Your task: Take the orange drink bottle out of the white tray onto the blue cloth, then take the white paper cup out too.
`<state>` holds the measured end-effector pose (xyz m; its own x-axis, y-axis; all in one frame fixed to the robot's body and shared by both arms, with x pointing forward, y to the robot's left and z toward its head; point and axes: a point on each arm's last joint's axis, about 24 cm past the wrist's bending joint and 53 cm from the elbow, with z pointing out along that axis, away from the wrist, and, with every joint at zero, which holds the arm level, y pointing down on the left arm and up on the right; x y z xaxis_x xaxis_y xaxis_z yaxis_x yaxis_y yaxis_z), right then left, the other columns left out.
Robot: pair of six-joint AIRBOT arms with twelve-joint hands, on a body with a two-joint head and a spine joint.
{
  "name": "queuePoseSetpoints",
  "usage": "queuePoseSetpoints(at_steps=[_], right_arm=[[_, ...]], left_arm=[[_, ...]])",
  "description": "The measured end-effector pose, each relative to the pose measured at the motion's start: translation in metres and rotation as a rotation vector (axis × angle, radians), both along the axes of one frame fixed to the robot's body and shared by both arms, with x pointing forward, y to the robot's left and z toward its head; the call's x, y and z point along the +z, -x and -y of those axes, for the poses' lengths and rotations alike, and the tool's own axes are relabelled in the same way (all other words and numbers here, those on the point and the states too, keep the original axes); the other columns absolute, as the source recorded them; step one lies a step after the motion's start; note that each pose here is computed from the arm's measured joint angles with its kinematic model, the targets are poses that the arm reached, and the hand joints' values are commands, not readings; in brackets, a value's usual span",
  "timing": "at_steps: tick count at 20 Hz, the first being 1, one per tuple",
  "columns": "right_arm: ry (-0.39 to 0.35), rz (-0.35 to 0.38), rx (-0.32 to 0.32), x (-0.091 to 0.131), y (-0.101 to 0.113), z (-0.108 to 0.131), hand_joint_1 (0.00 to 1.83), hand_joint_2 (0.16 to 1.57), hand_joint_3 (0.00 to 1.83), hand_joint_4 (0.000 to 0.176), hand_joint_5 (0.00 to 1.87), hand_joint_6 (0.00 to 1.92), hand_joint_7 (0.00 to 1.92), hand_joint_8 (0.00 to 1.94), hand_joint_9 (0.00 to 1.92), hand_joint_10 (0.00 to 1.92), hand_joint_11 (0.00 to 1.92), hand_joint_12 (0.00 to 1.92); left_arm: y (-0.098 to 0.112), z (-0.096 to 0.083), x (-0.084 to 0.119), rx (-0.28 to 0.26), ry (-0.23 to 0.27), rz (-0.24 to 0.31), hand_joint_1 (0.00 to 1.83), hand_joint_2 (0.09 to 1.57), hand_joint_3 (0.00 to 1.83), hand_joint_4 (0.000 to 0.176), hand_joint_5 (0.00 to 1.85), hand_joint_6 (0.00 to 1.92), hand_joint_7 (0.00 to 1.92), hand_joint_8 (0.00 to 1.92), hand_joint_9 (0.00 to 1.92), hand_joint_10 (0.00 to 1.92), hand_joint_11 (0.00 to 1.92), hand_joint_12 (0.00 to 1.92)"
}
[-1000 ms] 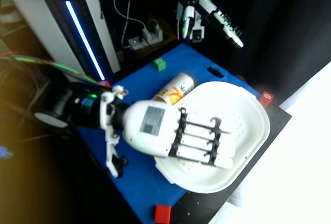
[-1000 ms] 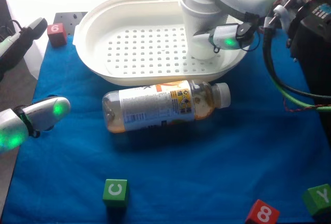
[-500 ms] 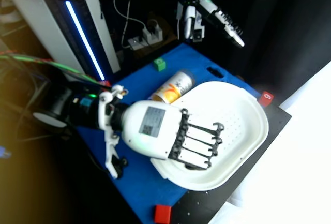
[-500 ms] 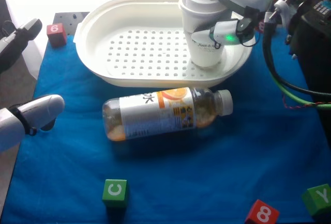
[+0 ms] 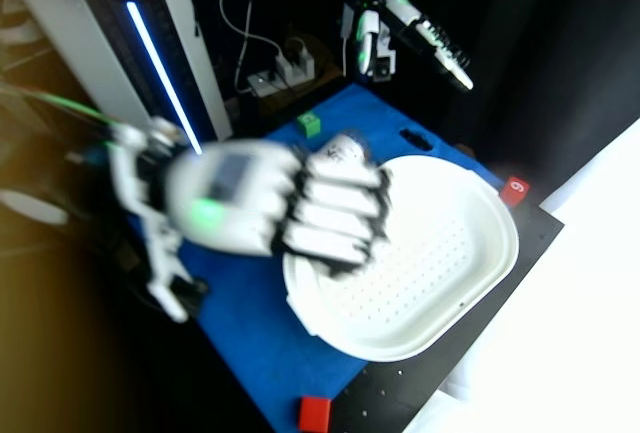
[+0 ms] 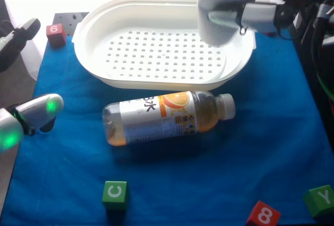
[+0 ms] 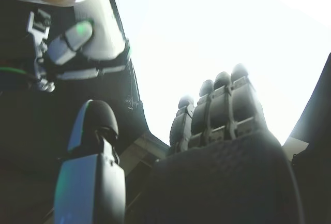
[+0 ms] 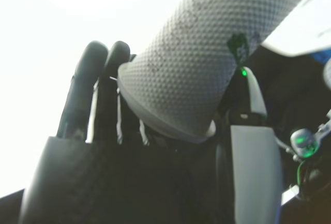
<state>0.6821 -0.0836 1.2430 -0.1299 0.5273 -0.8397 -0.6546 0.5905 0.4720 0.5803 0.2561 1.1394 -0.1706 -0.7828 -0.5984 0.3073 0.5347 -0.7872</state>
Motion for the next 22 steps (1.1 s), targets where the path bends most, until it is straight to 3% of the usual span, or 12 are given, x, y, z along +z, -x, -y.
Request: queuePoseSetpoints(at_steps=[3, 4, 5, 6, 8, 12, 13, 14, 17, 19, 21, 22], right_arm=[[-0.007, 0.075, 0.043, 0.019, 0.031, 0.003, 0.94, 1.27, 0.01, 0.000, 0.00, 1.21, 0.10, 1.28, 0.20, 1.64, 0.28, 1.92], [0.003, 0.076, 0.042, 0.014, 0.040, 0.011, 0.87, 1.27, 0.01, 0.000, 0.00, 1.18, 0.13, 1.34, 0.14, 1.65, 0.09, 1.92], [0.029, 0.056, 0.037, 0.003, 0.048, 0.021, 0.94, 1.26, 0.00, 0.000, 0.00, 1.15, 0.14, 1.31, 0.22, 1.70, 0.33, 1.92], [0.052, 0.033, 0.032, -0.007, 0.053, 0.027, 1.04, 1.24, 0.00, 0.000, 0.01, 1.09, 0.20, 1.40, 0.22, 1.63, 0.06, 1.92], [0.089, -0.005, 0.014, -0.020, 0.062, 0.042, 0.92, 1.25, 0.00, 0.000, 0.03, 1.09, 0.23, 1.38, 0.23, 1.43, 0.00, 1.85], [0.099, -0.062, -0.027, -0.039, 0.066, 0.062, 0.81, 1.28, 0.01, 0.000, 0.01, 1.19, 0.17, 1.28, 0.21, 1.57, 0.06, 1.85], [0.107, -0.093, -0.035, -0.050, 0.066, 0.064, 0.80, 1.27, 0.00, 0.000, 0.03, 1.13, 0.19, 1.26, 0.23, 1.52, 0.01, 1.87], [0.106, -0.110, -0.040, -0.057, 0.065, 0.065, 0.81, 1.27, 0.00, 0.000, 0.04, 1.12, 0.22, 1.25, 0.27, 1.50, 0.04, 1.87], [0.099, -0.154, -0.060, -0.075, 0.060, 0.068, 0.76, 1.27, 0.00, 0.000, 0.00, 1.18, 0.22, 1.17, 0.31, 1.38, 0.08, 1.82], [0.087, -0.197, -0.073, -0.092, 0.058, 0.068, 0.72, 1.26, 0.00, 0.000, 0.00, 1.15, 0.15, 1.16, 0.29, 1.39, 0.18, 1.88], [0.091, -0.230, -0.070, -0.107, 0.062, 0.065, 0.63, 1.24, 0.00, 0.000, 0.00, 0.99, 0.06, 1.09, 0.25, 1.39, 0.21, 1.86], [0.096, -0.244, -0.069, -0.113, 0.064, 0.066, 0.60, 1.24, 0.00, 0.000, 0.00, 0.86, 0.03, 1.01, 0.19, 1.36, 0.18, 1.84]], left_arm=[[0.001, -0.004, -0.001, 0.013, -0.001, -0.002, 0.50, 1.14, 0.00, 0.131, 0.01, 0.00, 0.00, 0.00, 0.00, 0.00, 0.00, 0.00], [0.003, -0.008, -0.002, 0.027, 0.004, -0.005, 0.49, 1.14, 0.00, 0.136, 0.00, 0.00, 0.00, 0.00, 0.00, 0.00, 0.00, 0.00], [0.003, -0.011, -0.003, 0.034, 0.005, -0.007, 0.50, 1.14, 0.00, 0.130, 0.00, 0.00, 0.00, 0.00, 0.00, 0.00, 0.00, 0.00], [0.003, -0.012, -0.003, 0.038, 0.006, -0.007, 0.51, 1.14, 0.00, 0.125, 0.01, 0.00, 0.00, 0.00, 0.00, 0.00, 0.00, 0.00], [0.003, -0.012, -0.003, 0.038, 0.005, -0.007, 0.52, 1.14, 0.00, 0.122, 0.01, 0.00, 0.00, 0.00, 0.00, 0.00, 0.00, 0.00], [0.006, -0.015, -0.005, 0.043, 0.006, -0.013, 0.48, 1.17, 0.01, 0.098, 0.01, 0.00, 0.00, 0.00, 0.00, 0.00, 0.00, 0.00], [0.006, -0.016, -0.005, 0.051, 0.007, -0.013, 0.47, 1.17, 0.01, 0.115, 0.00, 0.00, 0.00, 0.00, 0.00, 0.00, 0.00, 0.00], [0.005, -0.018, -0.005, 0.059, 0.009, -0.014, 0.47, 1.17, 0.00, 0.119, 0.00, 0.00, 0.00, 0.00, 0.00, 0.00, 0.00, 0.00], [0.005, -0.017, -0.004, 0.055, 0.009, -0.012, 0.52, 1.18, 0.01, 0.106, 0.00, 0.00, 0.00, 0.00, 0.00, 0.00, 0.00, 0.00], [0.006, -0.018, -0.003, 0.057, 0.011, -0.007, 0.53, 1.18, 0.00, 0.111, 0.00, 0.00, 0.00, 0.00, 0.00, 0.00, 0.00, 0.00], [0.006, -0.019, -0.002, 0.063, 0.014, -0.006, 0.52, 1.16, 0.00, 0.127, 0.00, 0.00, 0.00, 0.00, 0.00, 0.00, 0.00, 0.00], [0.006, -0.019, -0.002, 0.063, 0.015, -0.003, 0.52, 1.16, 0.00, 0.123, 0.00, 0.00, 0.00, 0.00, 0.00, 0.00, 0.00, 0.00]])
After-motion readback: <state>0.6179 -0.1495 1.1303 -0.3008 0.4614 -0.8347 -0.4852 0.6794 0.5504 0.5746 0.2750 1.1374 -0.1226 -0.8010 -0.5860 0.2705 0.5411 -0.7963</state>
